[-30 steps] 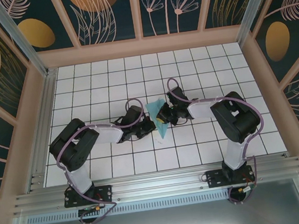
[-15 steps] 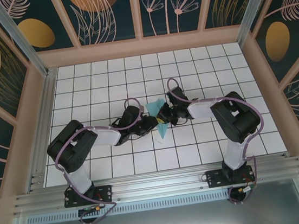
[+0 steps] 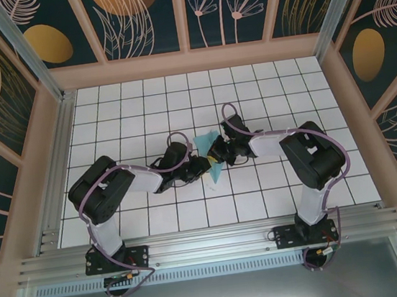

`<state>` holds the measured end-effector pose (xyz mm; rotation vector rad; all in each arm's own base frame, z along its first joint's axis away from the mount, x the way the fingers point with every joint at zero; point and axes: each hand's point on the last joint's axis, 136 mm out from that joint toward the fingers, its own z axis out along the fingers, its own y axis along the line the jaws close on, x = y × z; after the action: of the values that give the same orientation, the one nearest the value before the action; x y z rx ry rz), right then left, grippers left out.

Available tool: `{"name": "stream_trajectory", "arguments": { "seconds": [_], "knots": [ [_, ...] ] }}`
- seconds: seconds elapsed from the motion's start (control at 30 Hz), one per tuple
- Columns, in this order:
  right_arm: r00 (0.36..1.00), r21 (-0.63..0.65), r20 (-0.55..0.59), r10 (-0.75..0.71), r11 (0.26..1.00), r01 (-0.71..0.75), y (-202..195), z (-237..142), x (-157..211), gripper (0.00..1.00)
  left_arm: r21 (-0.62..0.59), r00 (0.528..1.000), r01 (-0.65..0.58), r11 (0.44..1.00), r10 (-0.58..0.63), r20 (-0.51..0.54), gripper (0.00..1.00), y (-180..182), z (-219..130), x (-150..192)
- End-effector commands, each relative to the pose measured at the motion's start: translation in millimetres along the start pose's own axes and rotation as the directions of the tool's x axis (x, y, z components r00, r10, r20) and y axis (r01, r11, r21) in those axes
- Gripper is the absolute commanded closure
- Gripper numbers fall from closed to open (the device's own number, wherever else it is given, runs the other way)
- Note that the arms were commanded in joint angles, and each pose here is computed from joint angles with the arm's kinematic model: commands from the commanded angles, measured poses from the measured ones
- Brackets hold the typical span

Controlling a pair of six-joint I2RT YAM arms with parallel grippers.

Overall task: Fold a paper plane with a square sheet of paper (pick it up from the middle)
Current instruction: Fourth fold the wing at the center of the table.

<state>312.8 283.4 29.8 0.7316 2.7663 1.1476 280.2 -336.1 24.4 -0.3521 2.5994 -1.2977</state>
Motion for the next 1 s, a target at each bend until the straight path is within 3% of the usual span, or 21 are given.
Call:
{"name": "stream_trajectory", "arguments": {
  "seconds": [0.0, 0.27, 0.57, 0.87, 0.97],
  "knots": [
    [1.0, -0.008, -0.017, -0.003, 1.0, 0.003, 7, 1, 3, 0.97, 0.047, 1.0, -0.007, 0.999, 0.007, -0.002, 0.75, -12, 3, -5],
    [1.0, -0.016, -0.019, -0.002, 1.0, 0.002, 9, 0, 4, 0.97, 0.083, 1.0, 0.007, 0.996, -0.007, -0.003, 0.77, -18, 4, -5],
    [1.0, -0.014, -0.018, -0.004, 1.0, 0.004, 9, -1, 4, 0.96, 0.049, 1.0, 0.018, 0.999, -0.018, -0.001, 0.96, -8, 6, -5],
    [0.99, -0.005, 0.039, -0.133, 0.991, 0.134, 23, -23, -5, 0.68, -0.004, 1.0, 0.017, 1.0, -0.017, -0.001, 1.0, 8, 5, -2],
    [0.971, 0.015, 0.103, -0.214, 0.977, 0.213, 22, -43, -25, 0.62, -0.002, 1.0, 0.014, 1.0, -0.014, -0.001, 1.0, 7, 5, -1]
  ]
}}
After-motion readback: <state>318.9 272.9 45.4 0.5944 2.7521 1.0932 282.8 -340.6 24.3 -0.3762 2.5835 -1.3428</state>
